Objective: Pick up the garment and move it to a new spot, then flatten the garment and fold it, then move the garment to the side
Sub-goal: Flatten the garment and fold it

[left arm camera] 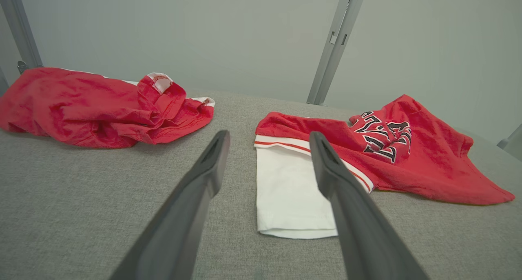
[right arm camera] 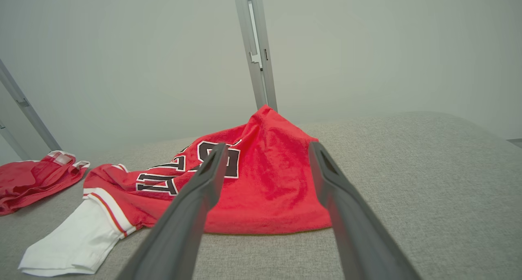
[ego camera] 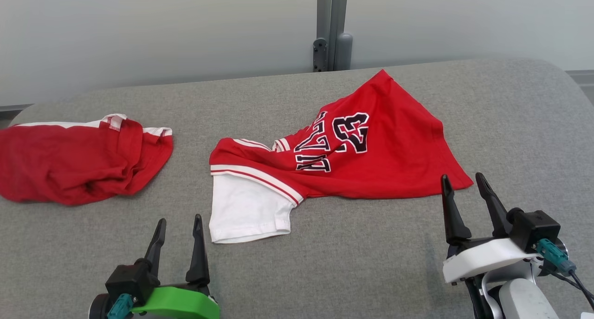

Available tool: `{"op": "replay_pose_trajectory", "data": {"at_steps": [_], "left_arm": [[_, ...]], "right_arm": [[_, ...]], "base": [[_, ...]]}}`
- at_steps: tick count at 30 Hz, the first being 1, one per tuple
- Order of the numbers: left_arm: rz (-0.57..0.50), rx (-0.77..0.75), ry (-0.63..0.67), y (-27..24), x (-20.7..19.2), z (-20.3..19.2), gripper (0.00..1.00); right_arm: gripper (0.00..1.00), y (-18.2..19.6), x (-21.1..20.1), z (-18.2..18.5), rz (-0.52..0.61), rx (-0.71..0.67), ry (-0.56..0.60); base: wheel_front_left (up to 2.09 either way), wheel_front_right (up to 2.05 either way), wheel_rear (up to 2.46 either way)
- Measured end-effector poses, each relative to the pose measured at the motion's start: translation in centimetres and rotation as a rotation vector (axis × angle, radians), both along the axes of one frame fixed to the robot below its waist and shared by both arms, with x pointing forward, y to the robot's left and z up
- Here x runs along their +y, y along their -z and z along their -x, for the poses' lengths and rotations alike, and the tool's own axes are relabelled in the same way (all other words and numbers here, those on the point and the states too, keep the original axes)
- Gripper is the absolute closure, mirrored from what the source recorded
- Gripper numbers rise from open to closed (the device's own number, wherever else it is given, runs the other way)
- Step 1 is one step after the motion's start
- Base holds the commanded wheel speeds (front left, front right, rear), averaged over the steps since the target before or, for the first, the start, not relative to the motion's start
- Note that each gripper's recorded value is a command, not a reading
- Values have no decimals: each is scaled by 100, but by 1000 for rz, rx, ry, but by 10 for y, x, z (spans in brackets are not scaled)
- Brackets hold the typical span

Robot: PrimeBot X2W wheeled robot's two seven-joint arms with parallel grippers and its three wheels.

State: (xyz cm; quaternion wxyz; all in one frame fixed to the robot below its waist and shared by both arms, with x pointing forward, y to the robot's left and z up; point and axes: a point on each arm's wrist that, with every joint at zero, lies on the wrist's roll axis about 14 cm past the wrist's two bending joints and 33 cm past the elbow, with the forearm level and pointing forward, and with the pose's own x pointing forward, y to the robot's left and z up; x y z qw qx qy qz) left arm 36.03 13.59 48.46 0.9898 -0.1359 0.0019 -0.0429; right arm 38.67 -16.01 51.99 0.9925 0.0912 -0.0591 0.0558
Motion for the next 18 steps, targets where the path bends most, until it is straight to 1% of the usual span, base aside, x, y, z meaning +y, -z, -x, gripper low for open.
{"op": "replay_pose_trajectory", "data": {"at_steps": [12, 14, 18], "left_arm": [[-15, -6, 5, -2, -3, 1, 0], [-18, 15, 14, 5, -6, 2, 0], [-35, 124, 58, 30, -17, 4, 0]], "right_arm": [[0, -2, 1, 1, 3, -5, -3], [0, -1, 1, 1, 3, -3, -3], [0, 3, 2, -1, 3, 7, -6]], "base": [[0, 0, 0], [0, 0, 0], [0, 0, 0]]}}
